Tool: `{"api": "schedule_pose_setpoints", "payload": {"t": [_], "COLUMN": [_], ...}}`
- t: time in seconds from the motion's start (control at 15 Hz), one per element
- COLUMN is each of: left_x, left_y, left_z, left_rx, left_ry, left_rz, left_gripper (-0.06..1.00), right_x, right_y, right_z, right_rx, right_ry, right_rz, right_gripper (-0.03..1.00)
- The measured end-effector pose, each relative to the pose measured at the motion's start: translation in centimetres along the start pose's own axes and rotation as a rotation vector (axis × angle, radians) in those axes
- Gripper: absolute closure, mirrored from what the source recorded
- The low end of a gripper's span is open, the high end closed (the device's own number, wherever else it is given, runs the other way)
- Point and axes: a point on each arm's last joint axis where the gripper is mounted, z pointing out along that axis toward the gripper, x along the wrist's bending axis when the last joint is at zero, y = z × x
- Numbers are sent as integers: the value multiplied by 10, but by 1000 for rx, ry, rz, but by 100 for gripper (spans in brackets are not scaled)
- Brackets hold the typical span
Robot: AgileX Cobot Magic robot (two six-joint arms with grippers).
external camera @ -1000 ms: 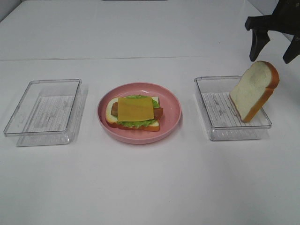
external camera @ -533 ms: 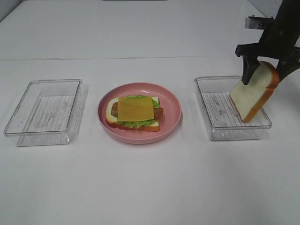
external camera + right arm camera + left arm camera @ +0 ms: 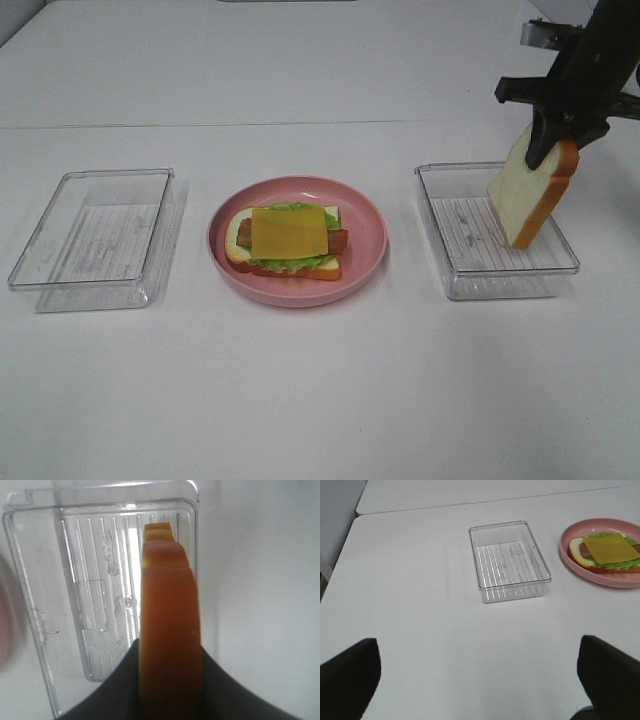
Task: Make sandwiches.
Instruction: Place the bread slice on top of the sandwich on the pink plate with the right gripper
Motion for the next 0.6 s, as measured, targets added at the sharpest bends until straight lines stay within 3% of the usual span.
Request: {"api": "schedule_pose_setpoints", "payload": {"t": [0.2,0.4,0.47,0.6], "left_x": [0,0,0,0], "left_y": [0,0,0,0], "left_z": [0,0,0,0], "left_rx": [0,0,0,0], "left_ry": [0,0,0,1], "left_rz": [0,0,0,0], "left_gripper": [-5,-5,-5,-5], "right_x": [14,40,44,59], "right_y": [-17,-46,-49,-61], "right_z": [-69,-129,-133,-135], "right_rx": [-165,-291,-297,-273], "right_ry": [32,235,269,436], "right_rz": [45,49,43,-5], "right_gripper": [74,74,74,74]}}
